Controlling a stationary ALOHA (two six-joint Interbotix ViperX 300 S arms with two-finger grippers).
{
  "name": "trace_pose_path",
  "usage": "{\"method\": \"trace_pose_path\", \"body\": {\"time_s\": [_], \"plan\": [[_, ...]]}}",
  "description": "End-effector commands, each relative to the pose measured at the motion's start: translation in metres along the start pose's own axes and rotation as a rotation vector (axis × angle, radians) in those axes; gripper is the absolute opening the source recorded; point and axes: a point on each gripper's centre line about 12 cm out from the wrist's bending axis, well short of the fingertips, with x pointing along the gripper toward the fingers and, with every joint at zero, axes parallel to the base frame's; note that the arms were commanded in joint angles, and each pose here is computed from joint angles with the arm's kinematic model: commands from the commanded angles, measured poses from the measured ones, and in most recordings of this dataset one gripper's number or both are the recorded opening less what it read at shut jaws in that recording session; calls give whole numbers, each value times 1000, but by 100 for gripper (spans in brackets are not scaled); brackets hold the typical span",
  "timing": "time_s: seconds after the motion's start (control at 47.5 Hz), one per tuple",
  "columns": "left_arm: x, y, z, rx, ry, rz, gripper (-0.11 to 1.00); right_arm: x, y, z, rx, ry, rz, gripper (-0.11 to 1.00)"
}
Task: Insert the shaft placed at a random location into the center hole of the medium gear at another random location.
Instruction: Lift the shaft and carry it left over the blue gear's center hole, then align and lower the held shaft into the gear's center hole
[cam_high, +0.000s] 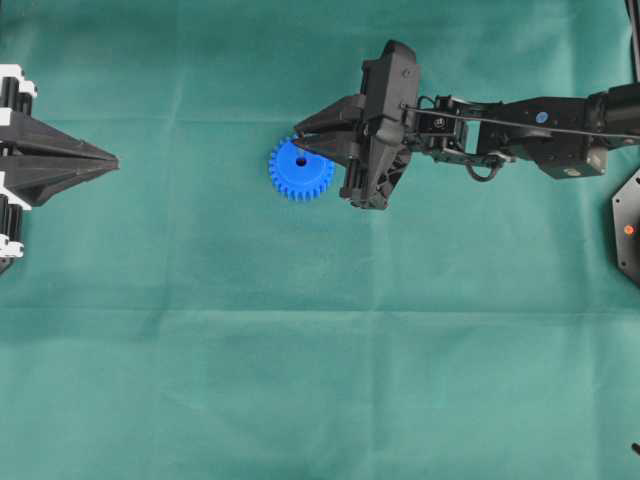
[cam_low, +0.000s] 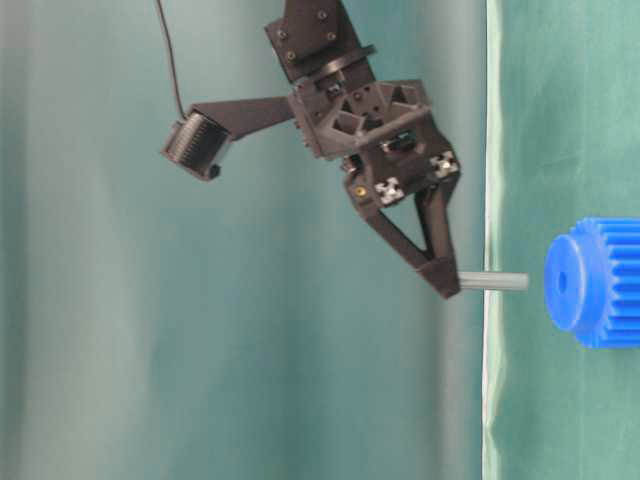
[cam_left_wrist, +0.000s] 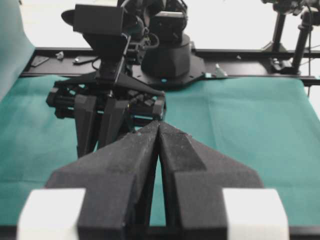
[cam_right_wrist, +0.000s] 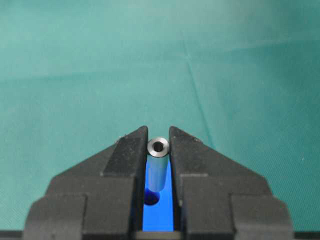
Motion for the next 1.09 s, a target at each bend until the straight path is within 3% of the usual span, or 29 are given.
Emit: {"method": "trace_pose_path", "body": {"time_s": [0.0,0.358,0.694,1.073], "plan": [[2,1,5,3,-12,2,0,3,1,11,-17,-43,0,13],[2,1,5,3,-12,2,0,16,1,-9,-12,-18,-1,13],[2,1,4,3,-6,2,0,17,1,-11,-11,-14,-1,13],[2,1,4,2,-6,2,0,0,-3,20,-19,-84,-8,13]]}}
